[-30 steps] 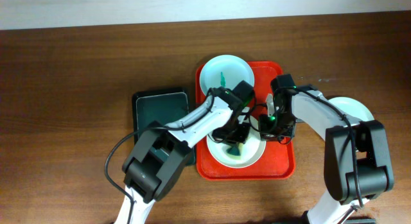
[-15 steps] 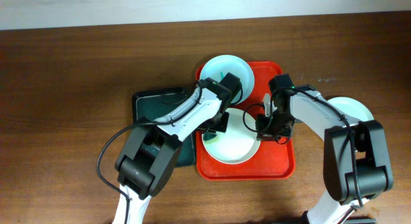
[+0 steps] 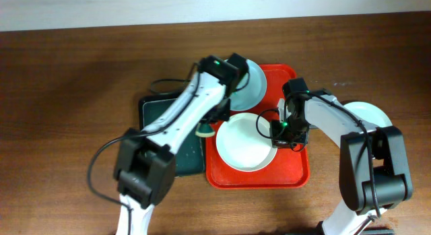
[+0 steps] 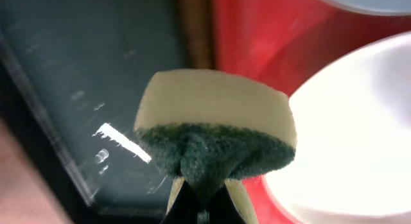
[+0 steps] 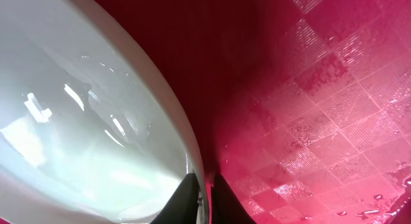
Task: Clean dirty plates on tray and stack at the side
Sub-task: 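Place the sponge back on the green tray with left gripper, then retract the left arm to the left side, then lift the white plate with right gripper and tilt it over green tray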
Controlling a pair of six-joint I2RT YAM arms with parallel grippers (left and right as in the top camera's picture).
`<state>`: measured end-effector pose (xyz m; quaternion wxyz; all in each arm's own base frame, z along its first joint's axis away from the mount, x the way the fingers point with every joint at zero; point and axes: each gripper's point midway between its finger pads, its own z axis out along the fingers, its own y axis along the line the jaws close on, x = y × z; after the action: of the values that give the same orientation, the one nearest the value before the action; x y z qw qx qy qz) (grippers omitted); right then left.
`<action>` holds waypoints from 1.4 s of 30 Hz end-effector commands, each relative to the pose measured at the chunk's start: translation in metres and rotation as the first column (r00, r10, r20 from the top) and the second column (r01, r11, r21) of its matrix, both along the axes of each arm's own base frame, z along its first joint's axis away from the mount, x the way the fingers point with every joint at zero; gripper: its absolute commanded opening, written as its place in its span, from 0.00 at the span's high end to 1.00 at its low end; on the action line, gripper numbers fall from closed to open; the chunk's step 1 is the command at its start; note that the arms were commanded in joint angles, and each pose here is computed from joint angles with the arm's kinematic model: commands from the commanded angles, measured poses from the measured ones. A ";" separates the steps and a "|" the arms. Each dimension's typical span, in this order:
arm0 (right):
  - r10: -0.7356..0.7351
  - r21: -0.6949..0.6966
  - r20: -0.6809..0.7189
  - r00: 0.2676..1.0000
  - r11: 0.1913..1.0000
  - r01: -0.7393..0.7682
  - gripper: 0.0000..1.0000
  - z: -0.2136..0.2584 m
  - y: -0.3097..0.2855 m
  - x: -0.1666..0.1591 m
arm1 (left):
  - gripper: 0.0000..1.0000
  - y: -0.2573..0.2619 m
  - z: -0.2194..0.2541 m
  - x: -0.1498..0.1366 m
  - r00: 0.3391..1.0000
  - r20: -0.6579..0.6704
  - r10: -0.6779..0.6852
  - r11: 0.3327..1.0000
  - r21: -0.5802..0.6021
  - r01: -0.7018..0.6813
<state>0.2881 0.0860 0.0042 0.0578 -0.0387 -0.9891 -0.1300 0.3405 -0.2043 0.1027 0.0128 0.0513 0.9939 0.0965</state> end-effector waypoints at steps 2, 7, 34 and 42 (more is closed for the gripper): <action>0.005 -0.019 0.008 1.000 1.000 -0.005 0.89 -0.001 -0.004 0.000 | 1.00 0.058 0.055 0.017 0.992 0.084 0.089 0.996 -0.015 -0.088; 0.004 -0.018 0.013 1.000 1.000 -0.004 0.89 -0.001 -0.004 0.002 | 1.00 0.102 0.016 0.024 0.989 0.011 0.146 0.989 -0.013 -0.146; 0.101 -0.116 0.116 0.988 0.989 -0.087 0.96 0.074 0.009 0.026 | 0.01 0.187 0.098 -0.030 0.901 0.167 0.401 0.883 -0.334 -0.330; 0.072 0.092 0.202 0.977 0.992 -0.092 0.96 0.147 0.054 0.049 | 0.01 0.261 0.166 -0.077 0.703 0.360 0.614 0.781 -0.405 -0.475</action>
<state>0.3195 0.1159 0.1049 0.0146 0.0097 -0.9930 -0.1166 0.2767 0.0392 0.2476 0.1924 -0.2498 0.9481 -0.0409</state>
